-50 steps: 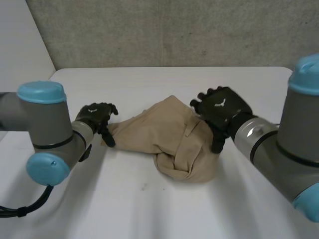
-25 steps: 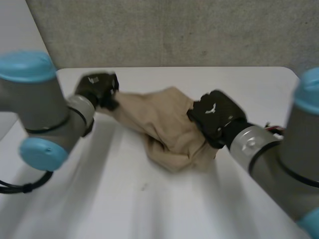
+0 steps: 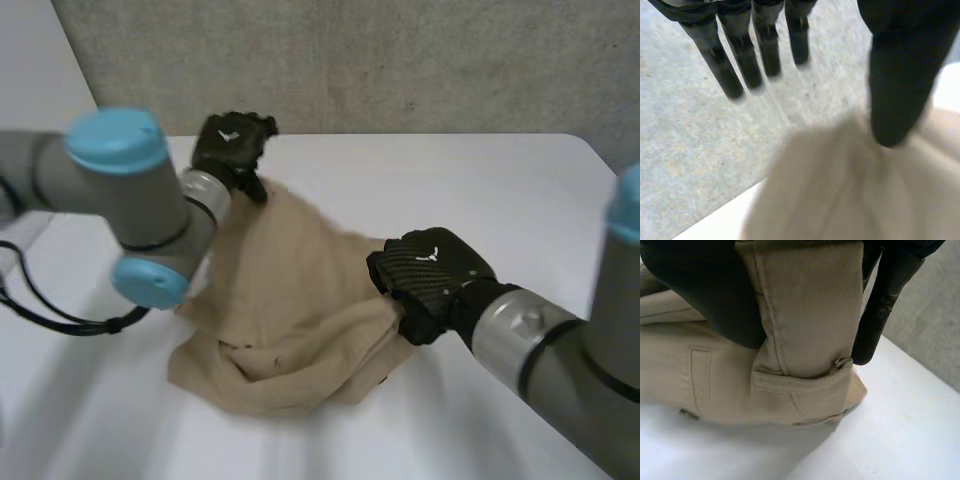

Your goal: Fold the shorts.

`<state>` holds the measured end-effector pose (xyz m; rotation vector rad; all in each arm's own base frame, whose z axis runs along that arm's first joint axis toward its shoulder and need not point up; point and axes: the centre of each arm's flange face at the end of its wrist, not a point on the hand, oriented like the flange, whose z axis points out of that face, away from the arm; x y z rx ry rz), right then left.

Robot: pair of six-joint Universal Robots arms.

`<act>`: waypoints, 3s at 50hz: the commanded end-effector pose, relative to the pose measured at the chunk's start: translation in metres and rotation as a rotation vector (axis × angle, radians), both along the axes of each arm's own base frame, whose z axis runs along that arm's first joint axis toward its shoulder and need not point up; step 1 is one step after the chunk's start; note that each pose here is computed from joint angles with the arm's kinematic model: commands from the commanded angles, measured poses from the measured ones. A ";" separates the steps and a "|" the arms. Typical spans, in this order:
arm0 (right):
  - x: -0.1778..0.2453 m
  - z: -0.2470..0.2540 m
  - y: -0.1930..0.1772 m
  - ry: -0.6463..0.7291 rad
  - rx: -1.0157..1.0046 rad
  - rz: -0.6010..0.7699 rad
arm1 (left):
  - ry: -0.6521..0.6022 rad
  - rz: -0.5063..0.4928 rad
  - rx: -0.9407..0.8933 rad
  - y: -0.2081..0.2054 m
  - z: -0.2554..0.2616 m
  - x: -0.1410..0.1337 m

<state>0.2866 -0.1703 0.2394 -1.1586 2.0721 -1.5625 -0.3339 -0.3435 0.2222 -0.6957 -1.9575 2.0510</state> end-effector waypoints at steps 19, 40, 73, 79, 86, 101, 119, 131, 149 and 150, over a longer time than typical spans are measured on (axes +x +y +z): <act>-0.011 -0.049 -0.058 -0.167 0.114 -0.324 | -0.197 -0.005 0.203 0.140 -0.010 0.074; -0.022 -0.061 -0.068 -0.164 0.138 -0.374 | -0.219 0.076 0.525 0.156 -0.083 0.103; -0.065 0.047 0.020 0.415 -0.179 -0.071 | -0.078 0.009 0.261 0.186 0.073 0.124; -0.060 0.014 0.020 0.500 -0.069 0.017 | -0.147 -0.004 0.331 0.175 0.043 0.125; -0.033 -0.012 -0.030 0.496 -0.077 0.019 | -0.246 -0.011 0.279 0.119 0.013 0.105; -0.005 0.177 -0.119 -0.287 -0.956 -0.408 | 0.263 0.267 -0.594 0.042 0.242 0.075; -0.003 0.048 -0.115 -0.018 -0.584 -0.330 | 0.096 0.216 -0.254 0.076 0.106 0.082; -0.006 -0.089 -0.099 0.190 -0.240 -0.218 | -0.132 0.135 0.139 0.105 -0.056 0.083; -0.037 -0.068 -0.077 0.028 -0.052 -0.246 | -0.087 0.136 0.081 0.118 -0.029 0.087; -0.038 -0.066 -0.074 0.026 -0.062 -0.241 | -0.087 0.136 0.083 0.118 -0.029 0.088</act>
